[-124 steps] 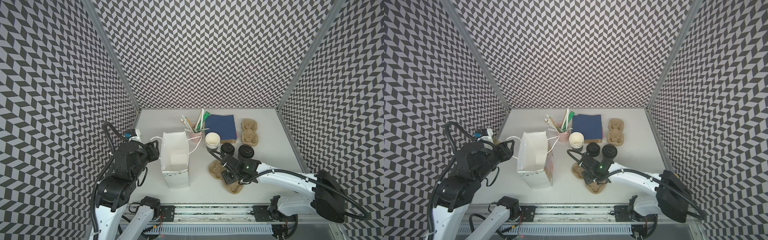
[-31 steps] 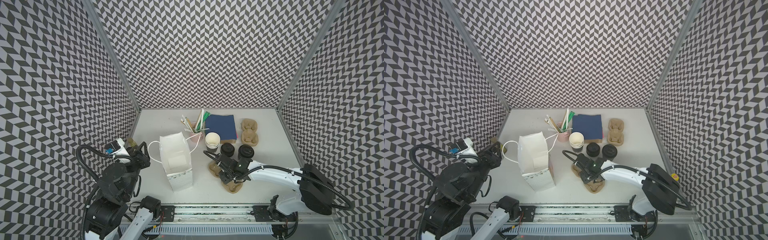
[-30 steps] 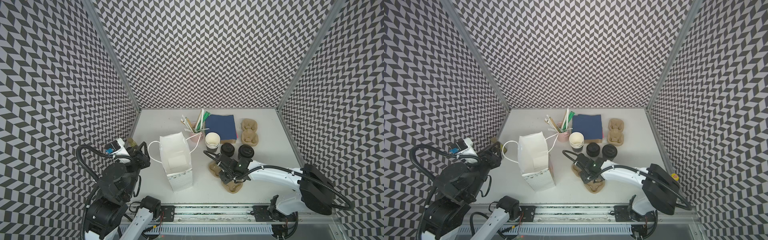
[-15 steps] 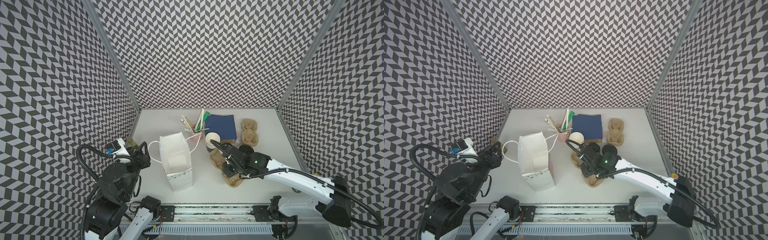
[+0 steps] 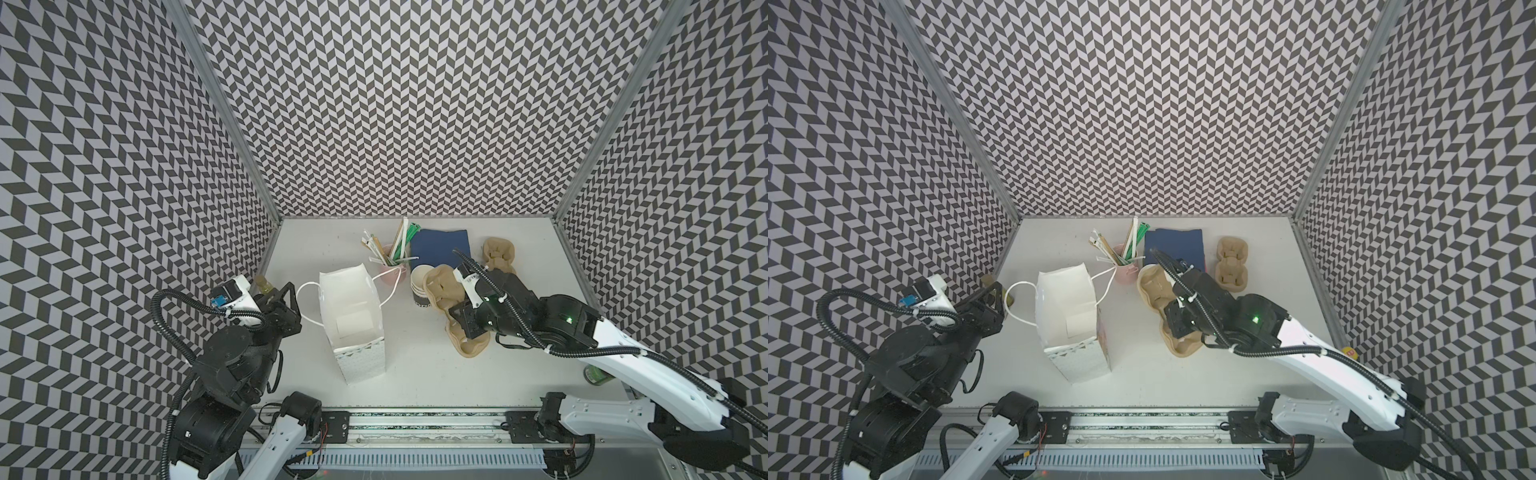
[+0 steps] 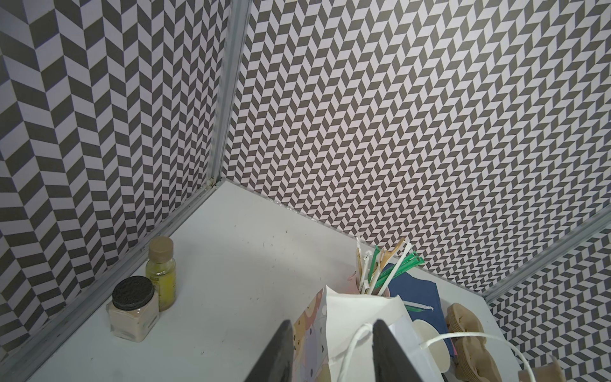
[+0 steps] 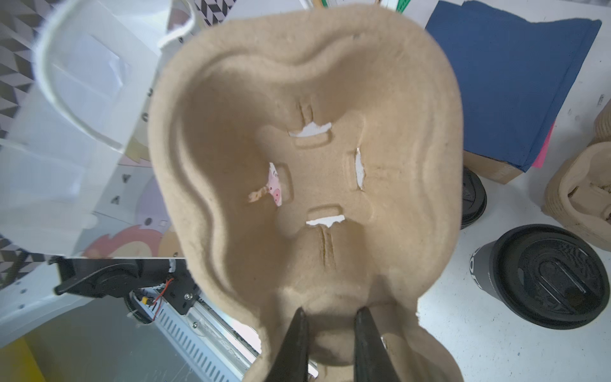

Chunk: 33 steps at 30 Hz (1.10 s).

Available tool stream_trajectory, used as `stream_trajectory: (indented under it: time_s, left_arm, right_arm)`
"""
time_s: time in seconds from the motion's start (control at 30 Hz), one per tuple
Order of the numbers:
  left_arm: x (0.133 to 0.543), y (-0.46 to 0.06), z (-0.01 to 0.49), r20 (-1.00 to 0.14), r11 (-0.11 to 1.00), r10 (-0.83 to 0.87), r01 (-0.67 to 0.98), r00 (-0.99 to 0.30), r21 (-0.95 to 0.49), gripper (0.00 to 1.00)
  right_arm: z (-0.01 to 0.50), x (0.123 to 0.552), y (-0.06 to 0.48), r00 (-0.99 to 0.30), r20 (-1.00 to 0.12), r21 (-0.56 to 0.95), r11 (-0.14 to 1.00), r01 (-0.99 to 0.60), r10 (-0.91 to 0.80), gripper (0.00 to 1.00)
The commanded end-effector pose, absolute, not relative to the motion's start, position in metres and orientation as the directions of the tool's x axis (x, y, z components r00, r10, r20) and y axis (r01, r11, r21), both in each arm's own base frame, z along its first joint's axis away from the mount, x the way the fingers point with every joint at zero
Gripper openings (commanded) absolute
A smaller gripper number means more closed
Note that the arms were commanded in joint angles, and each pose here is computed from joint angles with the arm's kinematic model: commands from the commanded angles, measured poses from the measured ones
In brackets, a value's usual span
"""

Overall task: Pack a coffee takeout order
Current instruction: Pick up the cup tray from the bottom-center of the table, then pick up the takeout bag from the middle-left of the table.

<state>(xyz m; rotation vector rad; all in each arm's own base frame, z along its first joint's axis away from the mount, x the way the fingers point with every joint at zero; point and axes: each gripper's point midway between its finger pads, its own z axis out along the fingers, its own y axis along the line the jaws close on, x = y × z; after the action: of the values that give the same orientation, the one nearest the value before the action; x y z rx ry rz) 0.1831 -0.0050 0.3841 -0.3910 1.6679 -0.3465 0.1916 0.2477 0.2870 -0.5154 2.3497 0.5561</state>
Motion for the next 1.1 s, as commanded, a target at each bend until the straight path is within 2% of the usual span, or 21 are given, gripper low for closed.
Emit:
stream_trajectory:
  time_s: [0.0,0.13,0.4,0.73,0.93,1.07]
  left_arm:
    - [0.182,-0.008,0.39,-0.886,0.892,-0.452,-0.027,-0.102,-0.452,0.38]
    - [0.183,-0.011,0.387,-0.887,0.894,-0.447,-0.019,-0.12,-0.448,0.38]
    - [0.185,-0.021,0.354,-0.863,0.889,-0.449,-0.025,-0.229,-0.456,0.46]
    - [0.179,-0.033,0.345,-0.852,0.875,-0.457,0.045,-0.257,-0.483,0.44]
    - [0.179,-0.054,0.323,-0.812,0.841,-0.468,0.109,-0.349,-0.531,0.46]
    - [0.176,-0.054,0.309,-0.798,0.851,-0.448,0.08,-0.402,-0.518,0.46]
  right_arm:
    - [0.315,0.186,0.254,-0.689,-0.703,0.305,0.8,-0.517,-0.178,0.1]
    - [0.341,0.182,0.261,-0.668,-0.727,0.334,0.766,-0.549,-0.161,0.08]
    - [0.378,0.177,0.279,-0.622,-0.775,0.394,0.686,-0.612,-0.109,0.07]
    - [0.424,0.166,0.333,-0.598,-0.795,0.452,0.558,-0.696,-0.103,0.01]
    - [0.442,0.171,0.342,-0.561,-0.823,0.422,0.565,-0.709,-0.09,0.0]
    - [0.447,0.176,0.337,-0.541,-0.837,0.39,0.595,-0.703,-0.09,0.0]
